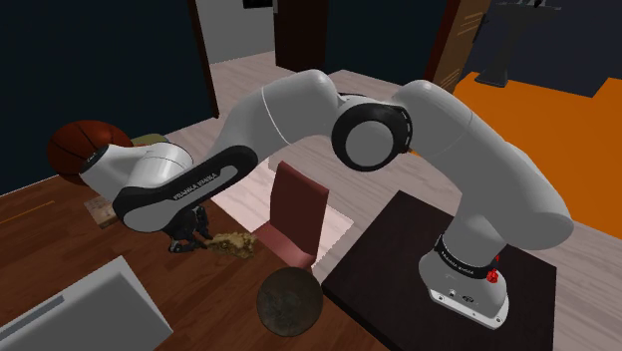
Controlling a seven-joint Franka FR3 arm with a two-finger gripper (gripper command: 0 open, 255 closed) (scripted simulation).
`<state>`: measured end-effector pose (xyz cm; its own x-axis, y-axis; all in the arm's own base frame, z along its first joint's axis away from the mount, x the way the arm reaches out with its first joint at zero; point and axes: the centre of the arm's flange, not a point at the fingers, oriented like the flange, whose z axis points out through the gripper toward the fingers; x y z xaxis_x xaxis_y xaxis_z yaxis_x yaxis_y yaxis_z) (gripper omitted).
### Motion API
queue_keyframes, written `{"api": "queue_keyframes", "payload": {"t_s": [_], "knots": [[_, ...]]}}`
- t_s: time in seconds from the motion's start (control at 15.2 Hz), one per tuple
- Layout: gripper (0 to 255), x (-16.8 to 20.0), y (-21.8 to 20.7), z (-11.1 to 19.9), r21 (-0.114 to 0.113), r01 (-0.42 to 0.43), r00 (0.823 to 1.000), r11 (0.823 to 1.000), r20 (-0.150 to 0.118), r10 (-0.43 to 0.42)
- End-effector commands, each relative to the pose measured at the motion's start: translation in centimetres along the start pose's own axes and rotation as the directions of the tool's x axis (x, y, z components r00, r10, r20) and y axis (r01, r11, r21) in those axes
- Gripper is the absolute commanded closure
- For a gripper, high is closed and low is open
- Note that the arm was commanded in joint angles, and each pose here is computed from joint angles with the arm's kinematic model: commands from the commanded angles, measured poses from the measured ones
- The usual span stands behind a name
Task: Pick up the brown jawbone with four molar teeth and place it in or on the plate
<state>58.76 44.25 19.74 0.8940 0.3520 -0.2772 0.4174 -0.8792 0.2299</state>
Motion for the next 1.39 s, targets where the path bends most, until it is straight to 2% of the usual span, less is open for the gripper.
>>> {"api": "queue_keyframes", "payload": {"t_s": [0.0,0.4,0.66,0.73,0.86,0.99,1.32], "knots": [[255,0.0,-0.2,0.5,-0.001,0.003,1.0,1.0,0.009,-0.003],[255,-0.1,-0.2,0.4,-0.001,0.003,1.0,1.0,0.009,-0.003],[255,-0.3,0.1,-0.7,0.0,0.002,1.0,1.0,0.005,-0.002],[0,-0.3,0.1,-0.7,0.0,0.002,1.0,1.0,0.005,-0.002],[0,-4.7,-2.8,-1.6,-0.15,0.034,0.991,0.988,-0.124,-0.052],[0,-9.1,-5.6,-1.4,-0.296,0.044,0.964,0.954,-0.239,-0.119],[0,-8.4,-4.9,1.1,-0.296,0.044,0.964,0.954,-0.239,-0.119]]}}
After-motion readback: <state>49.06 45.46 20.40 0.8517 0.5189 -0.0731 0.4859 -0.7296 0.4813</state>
